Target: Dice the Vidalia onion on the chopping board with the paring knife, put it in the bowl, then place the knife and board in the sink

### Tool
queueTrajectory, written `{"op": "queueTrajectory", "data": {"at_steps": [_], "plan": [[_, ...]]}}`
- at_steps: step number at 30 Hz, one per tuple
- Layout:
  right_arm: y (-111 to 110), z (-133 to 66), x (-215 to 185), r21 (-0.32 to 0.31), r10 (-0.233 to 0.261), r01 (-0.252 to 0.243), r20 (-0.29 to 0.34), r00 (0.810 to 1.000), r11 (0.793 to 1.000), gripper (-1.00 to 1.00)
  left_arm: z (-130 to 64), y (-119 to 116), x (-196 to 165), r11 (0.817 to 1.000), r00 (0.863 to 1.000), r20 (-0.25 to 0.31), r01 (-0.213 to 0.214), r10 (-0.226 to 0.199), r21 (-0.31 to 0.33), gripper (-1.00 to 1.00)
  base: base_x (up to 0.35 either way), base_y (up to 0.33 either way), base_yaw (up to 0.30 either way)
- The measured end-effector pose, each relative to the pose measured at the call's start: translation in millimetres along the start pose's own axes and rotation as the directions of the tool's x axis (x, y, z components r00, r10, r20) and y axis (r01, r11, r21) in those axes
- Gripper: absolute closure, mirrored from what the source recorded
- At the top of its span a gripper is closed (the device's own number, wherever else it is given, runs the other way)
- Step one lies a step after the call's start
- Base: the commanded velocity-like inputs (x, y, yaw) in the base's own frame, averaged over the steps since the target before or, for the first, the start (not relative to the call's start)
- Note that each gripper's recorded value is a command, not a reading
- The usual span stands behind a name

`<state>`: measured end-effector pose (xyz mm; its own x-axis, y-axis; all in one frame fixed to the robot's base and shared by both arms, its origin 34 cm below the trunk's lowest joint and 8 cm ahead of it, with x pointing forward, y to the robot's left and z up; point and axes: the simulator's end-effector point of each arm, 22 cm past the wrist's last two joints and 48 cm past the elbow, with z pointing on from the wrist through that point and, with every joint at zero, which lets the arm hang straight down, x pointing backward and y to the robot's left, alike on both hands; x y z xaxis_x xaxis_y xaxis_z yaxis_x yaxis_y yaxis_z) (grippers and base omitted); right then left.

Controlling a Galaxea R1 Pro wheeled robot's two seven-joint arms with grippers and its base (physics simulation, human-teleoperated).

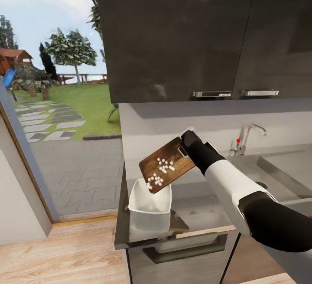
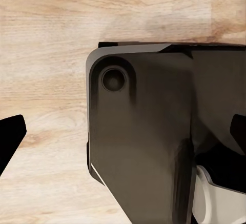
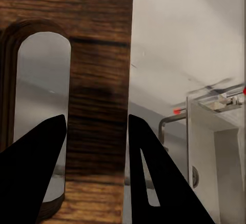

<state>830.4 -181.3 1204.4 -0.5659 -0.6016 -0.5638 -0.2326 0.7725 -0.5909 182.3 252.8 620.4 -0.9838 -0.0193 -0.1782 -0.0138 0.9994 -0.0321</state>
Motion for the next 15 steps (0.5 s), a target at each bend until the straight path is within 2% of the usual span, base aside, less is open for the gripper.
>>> {"op": "queueTrajectory", "data": {"at_steps": [8,12,15], "plan": [[6.0,-3.0,-5.5,-0.003,-0.001,0.001,0.008,1.0,1.0,1.0,0.0,0.0,0.0,1.0,1.0,0.0,0.0,0.0,0.0,-1.0,0.0,0.0,0.0],[1.5,-5.8,-10.3,0.039,-0.008,0.007,0.015,1.0,0.999,1.0,0.0,0.0,0.0,1.0,1.0,0.0,0.0,0.0,0.0,-1.0,0.0,0.0,0.0],[0.6,-6.0,-10.7,0.044,-0.007,0.006,0.016,1.0,0.999,1.0,0.0,-0.1,-0.2,1.0,1.0,0.0,0.0,0.0,0.0,-1.0,0.0,0.0,0.0]]}}
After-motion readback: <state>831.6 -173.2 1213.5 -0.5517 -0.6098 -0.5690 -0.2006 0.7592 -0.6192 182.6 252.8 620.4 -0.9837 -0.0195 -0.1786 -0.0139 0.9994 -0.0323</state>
